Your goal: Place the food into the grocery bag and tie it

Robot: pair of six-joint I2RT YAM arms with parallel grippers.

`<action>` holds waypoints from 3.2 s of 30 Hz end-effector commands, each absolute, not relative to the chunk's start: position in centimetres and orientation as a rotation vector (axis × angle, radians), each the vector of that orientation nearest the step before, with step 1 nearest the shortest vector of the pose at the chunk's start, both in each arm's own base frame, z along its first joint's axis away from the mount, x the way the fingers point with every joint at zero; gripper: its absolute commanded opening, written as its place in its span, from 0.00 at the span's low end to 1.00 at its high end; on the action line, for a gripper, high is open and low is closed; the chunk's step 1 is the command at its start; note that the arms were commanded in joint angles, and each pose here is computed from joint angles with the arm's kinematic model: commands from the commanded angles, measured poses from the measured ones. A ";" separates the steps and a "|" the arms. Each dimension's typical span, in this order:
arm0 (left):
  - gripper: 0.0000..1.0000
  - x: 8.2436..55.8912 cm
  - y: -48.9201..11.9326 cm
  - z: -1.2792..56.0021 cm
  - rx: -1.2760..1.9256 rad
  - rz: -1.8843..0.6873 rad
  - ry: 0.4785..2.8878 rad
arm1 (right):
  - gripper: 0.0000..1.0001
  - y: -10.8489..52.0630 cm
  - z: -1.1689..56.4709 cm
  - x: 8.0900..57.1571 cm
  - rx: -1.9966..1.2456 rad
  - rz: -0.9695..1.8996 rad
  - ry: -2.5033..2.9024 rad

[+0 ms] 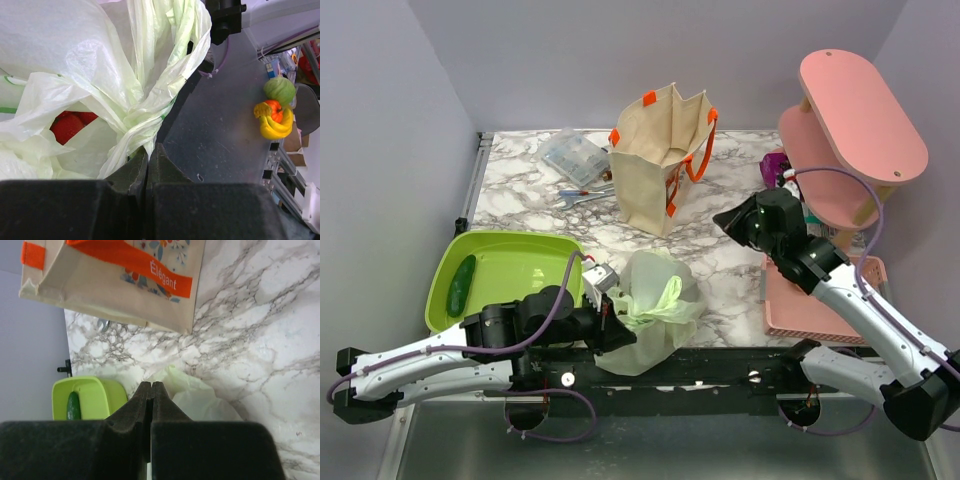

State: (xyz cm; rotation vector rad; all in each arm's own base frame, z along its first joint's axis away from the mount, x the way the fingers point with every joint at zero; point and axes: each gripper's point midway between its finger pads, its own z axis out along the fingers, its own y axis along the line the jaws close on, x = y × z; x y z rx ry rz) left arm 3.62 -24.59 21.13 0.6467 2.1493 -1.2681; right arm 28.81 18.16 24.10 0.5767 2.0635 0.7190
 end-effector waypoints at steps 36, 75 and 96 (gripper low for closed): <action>0.00 4.4 -27.7 22.7 0.679 -1.258 2.126 | 0.50 26.5 23.5 12.0 -0.494 1.454 2.540; 0.00 11.1 -30.9 36.2 0.928 -1.010 1.797 | 0.01 17.7 32.7 35.2 0.048 0.184 2.002; 0.00 11.1 -28.8 25.7 0.818 -1.067 1.974 | 0.01 8.8 29.0 36.0 0.246 0.055 2.052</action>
